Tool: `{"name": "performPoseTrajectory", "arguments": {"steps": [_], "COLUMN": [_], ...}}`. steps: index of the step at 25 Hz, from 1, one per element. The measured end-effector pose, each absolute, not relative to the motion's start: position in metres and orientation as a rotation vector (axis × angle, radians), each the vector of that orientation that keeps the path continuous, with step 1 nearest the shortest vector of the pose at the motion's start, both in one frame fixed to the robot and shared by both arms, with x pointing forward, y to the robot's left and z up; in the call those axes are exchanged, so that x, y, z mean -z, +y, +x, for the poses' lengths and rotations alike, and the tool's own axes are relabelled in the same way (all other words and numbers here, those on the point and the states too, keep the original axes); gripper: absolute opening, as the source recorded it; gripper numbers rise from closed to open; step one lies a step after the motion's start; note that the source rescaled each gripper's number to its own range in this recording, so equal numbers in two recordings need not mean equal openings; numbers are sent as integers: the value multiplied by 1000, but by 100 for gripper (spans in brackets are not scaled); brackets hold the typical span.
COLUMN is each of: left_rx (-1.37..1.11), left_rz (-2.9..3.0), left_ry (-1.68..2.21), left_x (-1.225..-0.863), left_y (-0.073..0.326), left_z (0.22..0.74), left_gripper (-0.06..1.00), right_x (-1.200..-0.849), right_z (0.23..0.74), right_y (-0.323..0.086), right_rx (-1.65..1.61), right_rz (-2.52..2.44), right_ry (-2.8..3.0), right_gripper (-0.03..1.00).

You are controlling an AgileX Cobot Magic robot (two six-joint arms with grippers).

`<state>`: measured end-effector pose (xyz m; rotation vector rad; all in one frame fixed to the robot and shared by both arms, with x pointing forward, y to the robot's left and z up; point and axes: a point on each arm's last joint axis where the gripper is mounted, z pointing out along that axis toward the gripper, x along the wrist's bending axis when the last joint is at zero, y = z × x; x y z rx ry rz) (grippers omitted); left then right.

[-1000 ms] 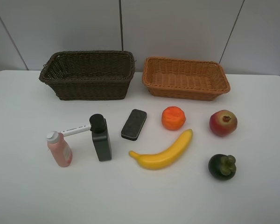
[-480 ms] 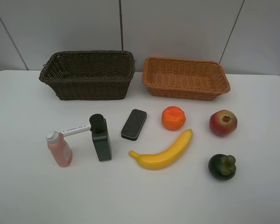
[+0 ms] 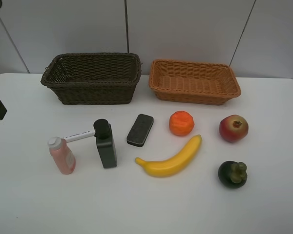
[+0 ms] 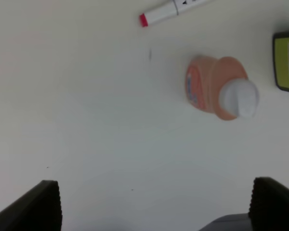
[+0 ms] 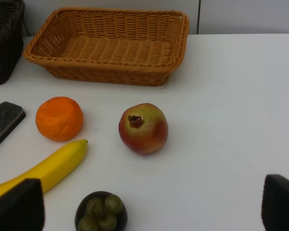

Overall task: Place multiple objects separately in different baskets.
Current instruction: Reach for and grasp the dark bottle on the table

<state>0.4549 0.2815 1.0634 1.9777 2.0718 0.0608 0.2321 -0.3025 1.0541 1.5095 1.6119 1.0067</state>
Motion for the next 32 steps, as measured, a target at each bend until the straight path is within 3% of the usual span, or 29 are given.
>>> {"name": "performPoseTrajectory", "arguments": {"steps": [8,14,24,32], "left_rx": [115,136,279,271], "left_rz": [1944,1966,2131,2224], "left_ry": [2107,2078,2087,2170], "left_x": [-1063,-1069,-1034,-995], "left_y": [263,204,100,84], "left_z": [508,537,516,519], "left_gripper": [95,95,95,95], "right_x": [-1054,-1054,-1054,-1054], "right_z": [232,232,232,232], "right_y": [-303,-303,-303,-303], "right_rx": [-1007,-1007,-1007,-1007], "right_rz": [1509,1509,1509,1509], "right_ry": [1612,1612,1612,1612], "right_gripper": [100,100,100,100]}}
